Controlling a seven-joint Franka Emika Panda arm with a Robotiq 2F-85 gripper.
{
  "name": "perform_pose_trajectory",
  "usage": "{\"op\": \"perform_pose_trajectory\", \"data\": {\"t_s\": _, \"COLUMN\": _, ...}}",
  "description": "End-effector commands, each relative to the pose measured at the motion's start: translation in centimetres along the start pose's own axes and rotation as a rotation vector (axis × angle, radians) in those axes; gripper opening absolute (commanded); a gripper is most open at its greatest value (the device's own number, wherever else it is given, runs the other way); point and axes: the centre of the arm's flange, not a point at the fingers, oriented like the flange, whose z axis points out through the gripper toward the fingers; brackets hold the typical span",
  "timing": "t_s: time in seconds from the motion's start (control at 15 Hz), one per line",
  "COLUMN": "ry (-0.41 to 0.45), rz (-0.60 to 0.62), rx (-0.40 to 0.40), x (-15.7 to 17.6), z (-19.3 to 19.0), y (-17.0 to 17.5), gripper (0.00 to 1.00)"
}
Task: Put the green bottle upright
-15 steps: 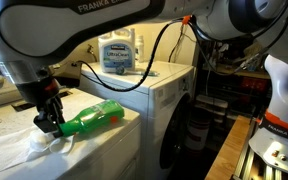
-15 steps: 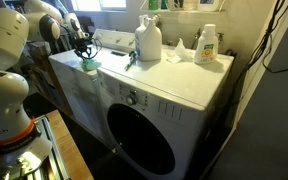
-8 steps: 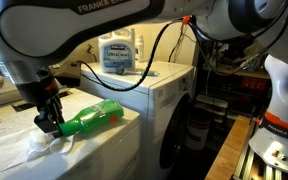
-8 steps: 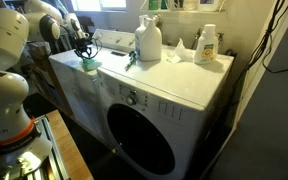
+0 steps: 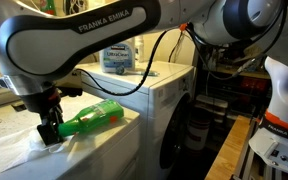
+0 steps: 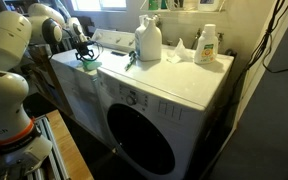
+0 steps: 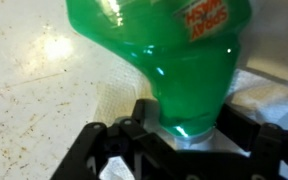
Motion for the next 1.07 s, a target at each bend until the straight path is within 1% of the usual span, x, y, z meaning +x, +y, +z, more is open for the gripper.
{"op": "perform_pose_trajectory", "data": {"t_s": 0.0, "ry": 0.007, "rz": -0.010, "rx": -0.009, "x": 0.7, "z": 0.5, "y": 0.2, "gripper": 0.42}}
{"op": "perform_pose_trajectory", "data": {"t_s": 0.13, "ry": 0.007, "rz": 0.004, "rx": -0.025, "x": 0.4, "z": -0.8, "y": 0.3, "gripper": 0.27}}
{"op": "perform_pose_trajectory", "data": {"t_s": 0.2, "ry": 0.000, "rz": 0.012, "rx": -0.035, "x": 0.2, "z": -1.4, "y": 0.3, "gripper": 0.21}}
{"op": "perform_pose_trajectory", "data": {"t_s": 0.27, "ry": -0.002, "rz": 0.018, "rx": -0.042, "x": 0.0, "z": -1.7, "y": 0.3, "gripper": 0.20}}
{"op": "perform_pose_trajectory", "data": {"t_s": 0.4, "ry": -0.015, "rz": 0.033, "rx": -0.055, "x": -0.5, "z": -2.9, "y": 0.3, "gripper": 0.14}}
{"op": "perform_pose_trajectory", "data": {"t_s": 0.47, "ry": -0.020, "rz": 0.039, "rx": -0.061, "x": -0.7, "z": -3.3, "y": 0.4, "gripper": 0.08}}
{"op": "perform_pose_trajectory", "data": {"t_s": 0.53, "ry": -0.022, "rz": 0.045, "rx": -0.060, "x": -0.8, "z": -3.6, "y": 0.5, "gripper": 0.00}}
{"op": "perform_pose_trajectory", "data": {"t_s": 0.6, "ry": -0.025, "rz": 0.044, "rx": -0.059, "x": -0.9, "z": -3.7, "y": 0.6, "gripper": 0.00}}
{"op": "perform_pose_trajectory", "data": {"t_s": 0.67, "ry": -0.023, "rz": 0.046, "rx": -0.057, "x": -0.8, "z": -3.7, "y": 0.7, "gripper": 0.07}}
{"op": "perform_pose_trajectory", "data": {"t_s": 0.73, "ry": -0.023, "rz": 0.043, "rx": -0.055, "x": -0.7, "z": -3.6, "y": 0.7, "gripper": 0.31}}
{"op": "perform_pose_trajectory", "data": {"t_s": 0.87, "ry": -0.020, "rz": 0.044, "rx": -0.058, "x": -0.8, "z": -3.7, "y": 0.6, "gripper": 0.32}}
{"op": "perform_pose_trajectory", "data": {"t_s": 0.93, "ry": -0.015, "rz": 0.048, "rx": -0.062, "x": -1.0, "z": -4.0, "y": 0.6, "gripper": 0.24}}
{"op": "perform_pose_trajectory", "data": {"t_s": 1.0, "ry": -0.004, "rz": 0.051, "rx": -0.071, "x": -1.3, "z": -4.6, "y": 0.6, "gripper": 0.11}}
